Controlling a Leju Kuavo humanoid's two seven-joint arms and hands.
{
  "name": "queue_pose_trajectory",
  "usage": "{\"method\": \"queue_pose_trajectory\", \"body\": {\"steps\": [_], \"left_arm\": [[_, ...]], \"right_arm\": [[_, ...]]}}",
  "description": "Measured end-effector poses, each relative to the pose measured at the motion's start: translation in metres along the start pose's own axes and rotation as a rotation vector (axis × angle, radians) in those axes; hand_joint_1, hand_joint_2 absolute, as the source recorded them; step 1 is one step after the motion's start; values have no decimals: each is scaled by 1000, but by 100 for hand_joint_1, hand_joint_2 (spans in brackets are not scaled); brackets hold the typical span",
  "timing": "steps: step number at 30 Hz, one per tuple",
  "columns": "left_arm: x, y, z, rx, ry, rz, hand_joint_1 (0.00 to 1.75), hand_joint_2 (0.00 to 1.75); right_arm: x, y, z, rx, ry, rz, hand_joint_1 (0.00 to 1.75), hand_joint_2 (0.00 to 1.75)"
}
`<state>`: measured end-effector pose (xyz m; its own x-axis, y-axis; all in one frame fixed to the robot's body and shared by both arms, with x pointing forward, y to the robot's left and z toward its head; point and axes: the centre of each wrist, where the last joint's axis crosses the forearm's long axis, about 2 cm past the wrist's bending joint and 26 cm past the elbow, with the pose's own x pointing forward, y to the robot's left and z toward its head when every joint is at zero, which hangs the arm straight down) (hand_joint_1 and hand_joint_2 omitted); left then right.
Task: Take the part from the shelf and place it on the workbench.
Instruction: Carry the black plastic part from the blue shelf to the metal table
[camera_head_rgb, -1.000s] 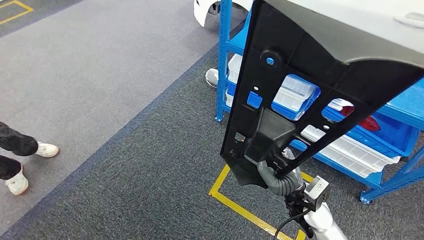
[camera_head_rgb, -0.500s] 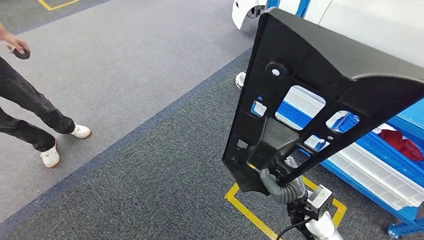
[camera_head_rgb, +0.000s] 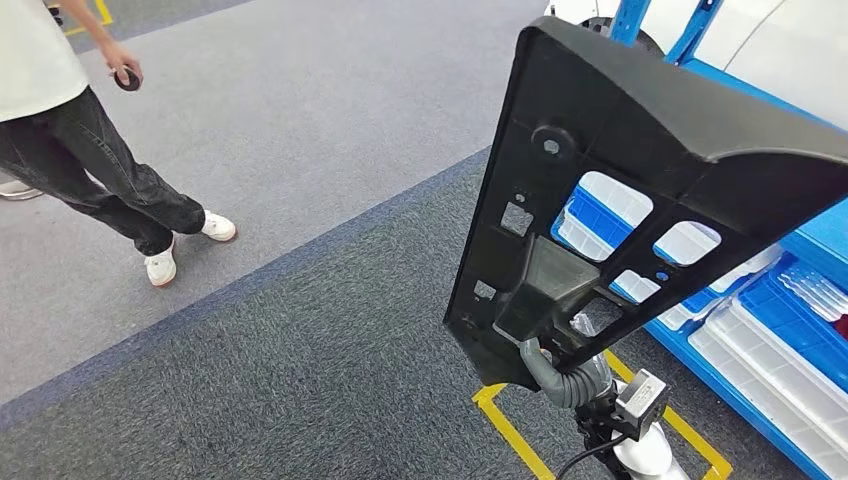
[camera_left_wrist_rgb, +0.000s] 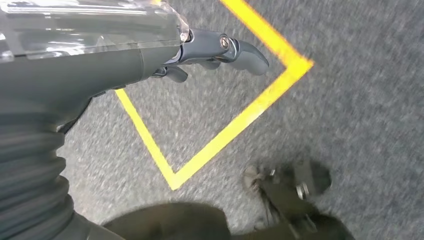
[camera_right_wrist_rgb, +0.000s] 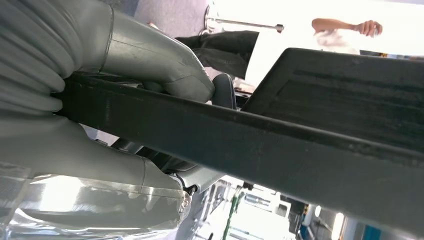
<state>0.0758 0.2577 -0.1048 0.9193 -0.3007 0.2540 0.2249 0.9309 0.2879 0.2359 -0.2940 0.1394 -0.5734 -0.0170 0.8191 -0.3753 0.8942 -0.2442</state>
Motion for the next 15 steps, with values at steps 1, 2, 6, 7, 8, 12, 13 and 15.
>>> {"method": "queue_pose_trajectory", "body": {"steps": [1,2,6,7,8,12,13,15], "left_arm": [[0,0,0,-3,4,-7,0,175],[-1,0,0,-7,8,-13,0,175],[-4,-2,1,-21,14,-35,0,175],[-3,-2,1,-21,11,-41,0,175],[-3,-2,1,-20,6,-46,0,175],[-4,-2,1,-13,-2,-65,0,175],[-4,-3,1,-11,-4,-69,0,175],[-2,-3,1,-9,-10,-74,0,175]], "right_arm": [[0,0,0,-4,0,2,166,175],[0,0,1,-9,1,4,166,175],[3,3,4,-28,-3,8,166,175],[3,4,6,-34,0,5,166,175],[3,6,9,-38,5,1,166,175],[4,12,21,-49,31,-9,166,175],[4,12,22,-49,31,-6,166,175],[7,12,22,-48,26,1,166,175]]}}
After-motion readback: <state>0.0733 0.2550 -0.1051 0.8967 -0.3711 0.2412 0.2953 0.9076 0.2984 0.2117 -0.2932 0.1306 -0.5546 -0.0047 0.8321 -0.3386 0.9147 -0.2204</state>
